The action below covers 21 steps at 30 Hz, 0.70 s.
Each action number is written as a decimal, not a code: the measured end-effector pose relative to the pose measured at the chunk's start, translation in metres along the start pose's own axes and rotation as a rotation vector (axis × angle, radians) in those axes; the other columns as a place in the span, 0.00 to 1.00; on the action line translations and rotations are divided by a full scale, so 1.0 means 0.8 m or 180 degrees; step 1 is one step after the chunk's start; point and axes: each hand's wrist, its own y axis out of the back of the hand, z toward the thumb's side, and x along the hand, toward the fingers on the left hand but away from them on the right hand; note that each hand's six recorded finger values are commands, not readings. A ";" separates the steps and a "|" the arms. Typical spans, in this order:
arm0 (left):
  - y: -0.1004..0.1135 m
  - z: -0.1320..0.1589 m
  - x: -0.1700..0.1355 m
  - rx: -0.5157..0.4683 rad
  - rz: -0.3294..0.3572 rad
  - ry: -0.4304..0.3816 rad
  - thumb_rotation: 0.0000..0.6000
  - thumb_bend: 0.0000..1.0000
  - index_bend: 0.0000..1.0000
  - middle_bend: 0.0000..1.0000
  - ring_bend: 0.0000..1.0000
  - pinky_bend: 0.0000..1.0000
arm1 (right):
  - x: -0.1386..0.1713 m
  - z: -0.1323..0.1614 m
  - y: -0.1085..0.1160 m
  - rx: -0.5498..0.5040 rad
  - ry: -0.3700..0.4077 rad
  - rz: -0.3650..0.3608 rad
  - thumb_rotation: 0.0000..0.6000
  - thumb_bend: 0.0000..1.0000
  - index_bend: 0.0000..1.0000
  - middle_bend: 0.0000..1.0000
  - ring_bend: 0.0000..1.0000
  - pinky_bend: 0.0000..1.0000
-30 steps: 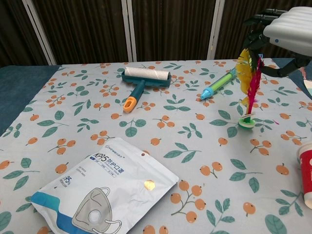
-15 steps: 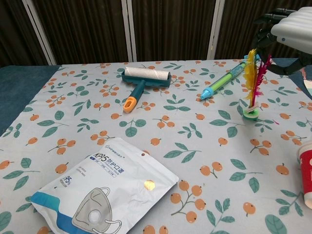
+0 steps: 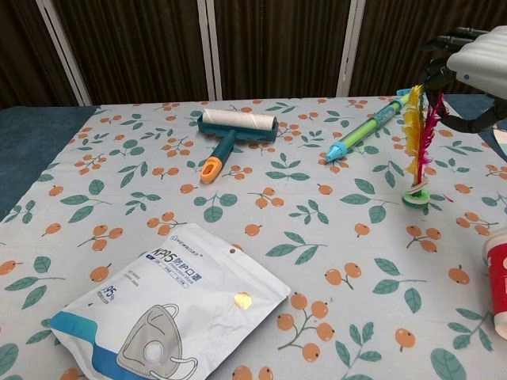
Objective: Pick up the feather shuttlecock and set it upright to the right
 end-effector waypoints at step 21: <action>0.000 0.000 -0.001 0.0011 0.0006 0.0000 0.92 0.15 0.12 0.00 0.00 0.00 | 0.057 -0.044 0.037 0.0008 -0.0437 -0.0327 1.00 0.27 0.19 0.06 0.00 0.00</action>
